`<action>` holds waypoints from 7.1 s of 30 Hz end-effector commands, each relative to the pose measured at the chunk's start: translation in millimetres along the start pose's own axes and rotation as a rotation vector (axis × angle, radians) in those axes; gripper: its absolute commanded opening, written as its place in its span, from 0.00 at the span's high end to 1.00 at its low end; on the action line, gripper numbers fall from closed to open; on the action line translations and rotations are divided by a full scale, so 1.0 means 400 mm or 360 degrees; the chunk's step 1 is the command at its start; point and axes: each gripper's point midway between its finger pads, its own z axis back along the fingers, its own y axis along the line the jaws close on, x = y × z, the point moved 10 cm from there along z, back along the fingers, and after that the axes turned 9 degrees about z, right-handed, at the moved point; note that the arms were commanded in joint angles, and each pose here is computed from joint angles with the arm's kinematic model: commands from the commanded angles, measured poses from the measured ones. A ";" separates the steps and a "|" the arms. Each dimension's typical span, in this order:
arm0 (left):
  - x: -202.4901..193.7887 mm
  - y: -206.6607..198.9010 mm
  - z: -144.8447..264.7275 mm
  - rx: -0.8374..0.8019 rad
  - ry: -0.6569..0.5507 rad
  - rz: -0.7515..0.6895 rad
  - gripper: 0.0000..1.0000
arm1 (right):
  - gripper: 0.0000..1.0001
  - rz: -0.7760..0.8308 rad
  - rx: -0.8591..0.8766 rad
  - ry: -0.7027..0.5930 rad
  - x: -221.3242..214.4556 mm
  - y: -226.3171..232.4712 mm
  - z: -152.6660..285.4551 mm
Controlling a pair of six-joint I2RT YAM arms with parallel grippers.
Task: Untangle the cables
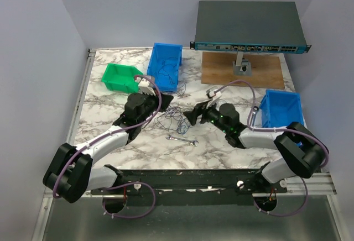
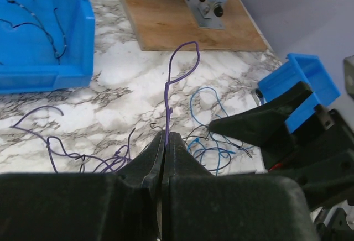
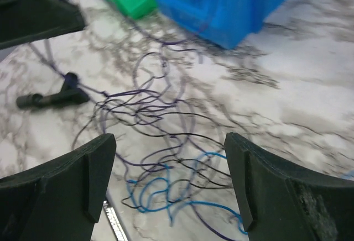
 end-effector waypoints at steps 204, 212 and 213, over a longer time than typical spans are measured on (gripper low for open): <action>0.253 0.452 -0.115 0.2556 0.0180 0.1020 1.00 | 0.15 -0.0225 -0.0408 -0.0331 -0.013 0.017 0.027; 0.202 0.414 -0.039 0.2470 0.0235 0.0987 1.00 | 0.15 -0.0230 -0.0406 -0.0336 -0.012 0.018 0.031; 0.204 0.412 -0.038 0.2454 0.0233 0.0974 1.00 | 0.15 -0.0232 -0.0408 -0.0336 -0.012 0.017 0.031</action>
